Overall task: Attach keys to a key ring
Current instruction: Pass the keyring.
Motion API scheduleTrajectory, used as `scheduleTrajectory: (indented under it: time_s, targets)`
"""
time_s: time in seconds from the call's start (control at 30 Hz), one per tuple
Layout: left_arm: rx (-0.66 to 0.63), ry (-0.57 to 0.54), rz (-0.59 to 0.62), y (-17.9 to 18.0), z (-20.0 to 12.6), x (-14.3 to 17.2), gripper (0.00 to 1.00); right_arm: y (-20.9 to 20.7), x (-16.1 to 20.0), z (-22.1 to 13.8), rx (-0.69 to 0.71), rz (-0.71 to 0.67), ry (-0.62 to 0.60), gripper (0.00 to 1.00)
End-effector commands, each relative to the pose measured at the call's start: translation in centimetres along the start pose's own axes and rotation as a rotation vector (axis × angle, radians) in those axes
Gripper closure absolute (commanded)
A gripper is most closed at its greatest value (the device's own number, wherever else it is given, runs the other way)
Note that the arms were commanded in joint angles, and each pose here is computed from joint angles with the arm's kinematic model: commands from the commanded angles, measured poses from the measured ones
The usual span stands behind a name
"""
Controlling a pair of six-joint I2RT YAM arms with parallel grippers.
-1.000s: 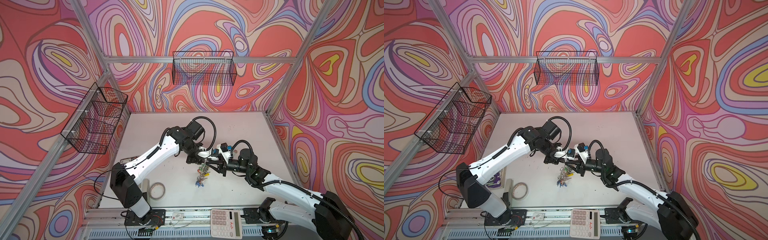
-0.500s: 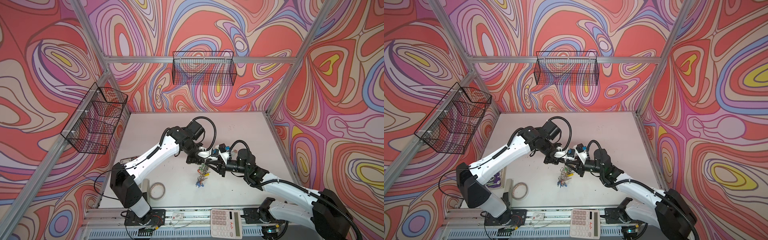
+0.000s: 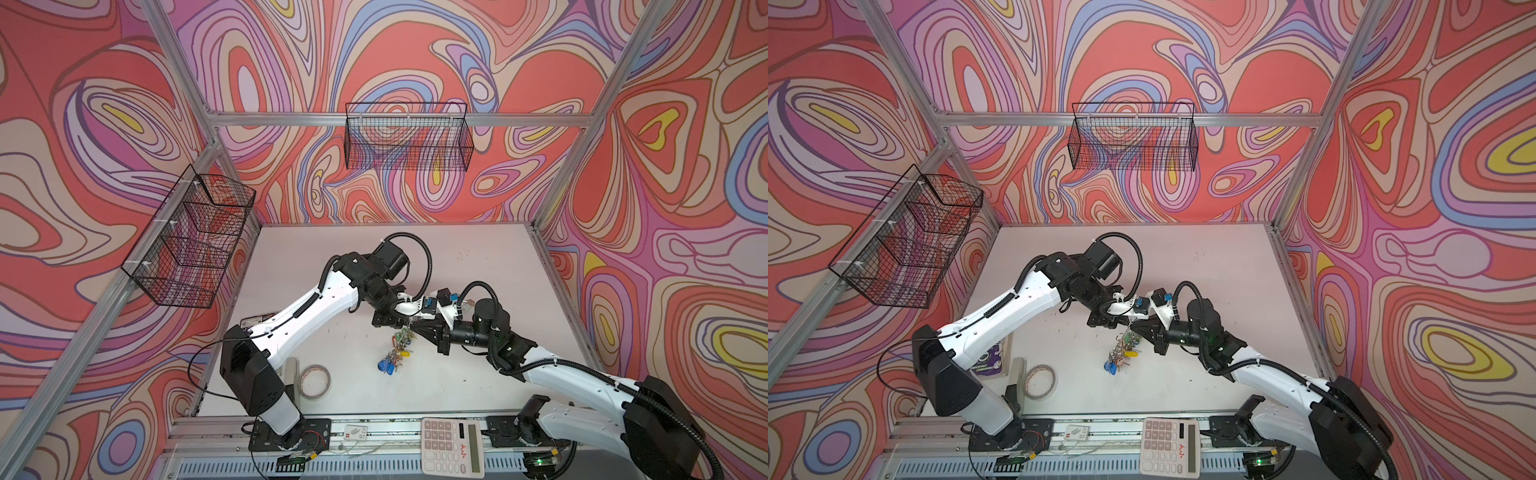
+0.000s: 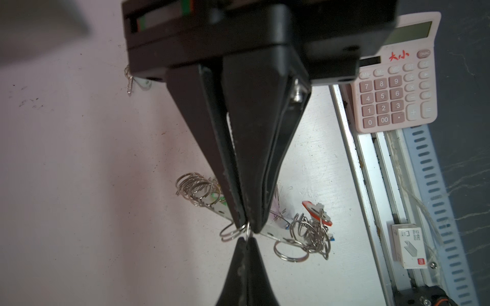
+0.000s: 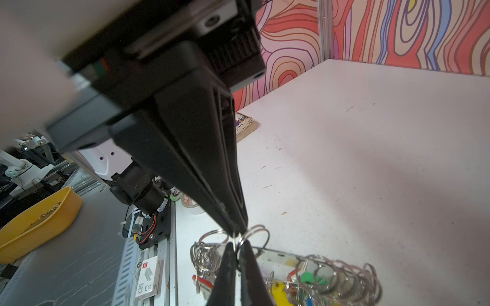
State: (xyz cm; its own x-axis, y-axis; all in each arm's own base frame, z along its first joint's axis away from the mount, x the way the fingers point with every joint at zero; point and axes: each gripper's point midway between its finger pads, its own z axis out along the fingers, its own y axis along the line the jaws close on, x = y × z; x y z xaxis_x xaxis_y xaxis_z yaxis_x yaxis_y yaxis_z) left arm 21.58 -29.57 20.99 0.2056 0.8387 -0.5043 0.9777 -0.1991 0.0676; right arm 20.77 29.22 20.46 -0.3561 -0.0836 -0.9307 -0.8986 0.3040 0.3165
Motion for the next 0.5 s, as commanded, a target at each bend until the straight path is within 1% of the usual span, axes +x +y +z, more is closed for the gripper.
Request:
scheduleTrajectory:
  time_s: [0.0, 0.1, 0.17, 0.3, 0.37, 0.47]
  targets:
    - [0.017, -0.098, -0.049, -0.1, -0.5, -1.1, 1.0, -0.6, 0.6, 0.1, 0.033, -0.015, -0.003, 1.0]
    - [-0.009, -0.161, -0.088, 0.4, -1.5, -1.3, 1.0, -0.7, 0.4, 0.0, 0.038, -0.017, -0.018, 1.0]
    - [-0.03, -0.238, -0.133, 1.0, -2.4, -1.3, 0.98, -0.6, 0.3, -0.1, 0.038, -0.022, -0.033, 1.0]
    - [-0.09, -0.423, -0.211, 1.8, -4.2, -1.1, 0.78, -0.6, 0.4, -0.2, 0.036, -0.027, -0.054, 1.0]
    - [-0.122, -0.523, -0.251, 2.0, -5.1, -0.9, 0.69, -0.6, 0.5, -0.3, 0.034, -0.03, -0.062, 1.0]
    - [-0.162, -0.624, -0.29, 2.2, -5.5, 0.3, 0.6, -0.6, 0.6, -0.4, 0.036, -0.038, -0.07, 1.0]
